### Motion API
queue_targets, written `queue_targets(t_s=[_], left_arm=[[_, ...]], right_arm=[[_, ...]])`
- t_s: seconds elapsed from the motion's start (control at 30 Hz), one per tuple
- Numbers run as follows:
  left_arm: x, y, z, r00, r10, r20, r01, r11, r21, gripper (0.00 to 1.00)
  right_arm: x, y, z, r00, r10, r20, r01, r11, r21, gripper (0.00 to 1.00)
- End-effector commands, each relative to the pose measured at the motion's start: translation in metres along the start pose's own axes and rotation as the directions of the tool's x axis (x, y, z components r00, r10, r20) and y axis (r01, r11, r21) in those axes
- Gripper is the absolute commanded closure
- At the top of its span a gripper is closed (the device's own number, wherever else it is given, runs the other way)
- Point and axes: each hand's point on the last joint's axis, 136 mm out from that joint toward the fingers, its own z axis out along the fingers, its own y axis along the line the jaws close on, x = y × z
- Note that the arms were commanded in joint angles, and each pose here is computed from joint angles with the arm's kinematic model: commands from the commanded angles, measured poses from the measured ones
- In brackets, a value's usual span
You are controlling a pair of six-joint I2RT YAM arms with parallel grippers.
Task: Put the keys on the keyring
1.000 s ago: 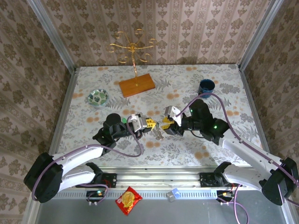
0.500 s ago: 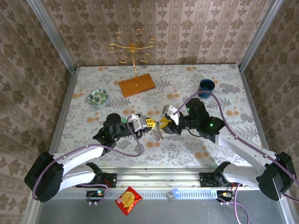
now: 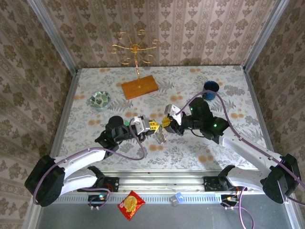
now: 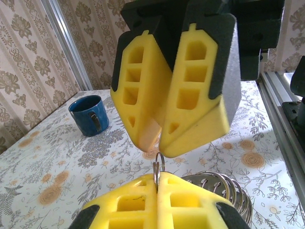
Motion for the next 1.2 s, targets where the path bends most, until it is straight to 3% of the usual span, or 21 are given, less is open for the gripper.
queue_targets(t_s=[0.0, 0.13, 0.43, 0.63, 0.87, 1.17], left_arm=[[-0.014, -0.002, -0.002, 0.998, 0.015, 0.056, -0.016, 1.0, 0.015, 1.0], [-0.016, -0.003, -0.002, 0.998, 0.017, 0.059, -0.018, 1.0, 0.015, 1.0], [-0.017, -0.002, -0.002, 0.998, 0.019, 0.06, -0.019, 1.0, 0.015, 1.0], [-0.017, -0.002, -0.002, 0.998, 0.019, 0.061, -0.02, 1.0, 0.015, 1.0], [-0.018, -0.002, -0.003, 0.998, 0.017, 0.063, -0.018, 1.0, 0.015, 1.0], [-0.024, -0.007, -0.004, 0.996, 0.021, 0.085, -0.025, 0.999, 0.041, 1.0]], right_arm=[[-0.01, 0.001, 0.0, 1.0, -0.028, 0.012, 0.028, 0.999, -0.019, 0.83], [-0.007, 0.002, 0.0, 0.999, -0.034, -0.002, 0.034, 0.999, -0.024, 0.86], [0.0, 0.004, 0.0, 0.999, -0.034, -0.031, 0.033, 0.999, -0.032, 0.78], [-0.001, 0.005, 0.001, 0.999, -0.037, -0.03, 0.036, 0.998, -0.045, 0.85], [-0.002, 0.005, 0.0, 0.999, -0.043, -0.031, 0.042, 0.998, -0.048, 1.0], [0.019, -0.002, 0.005, 0.996, -0.018, -0.089, 0.016, 1.0, -0.022, 1.0]])
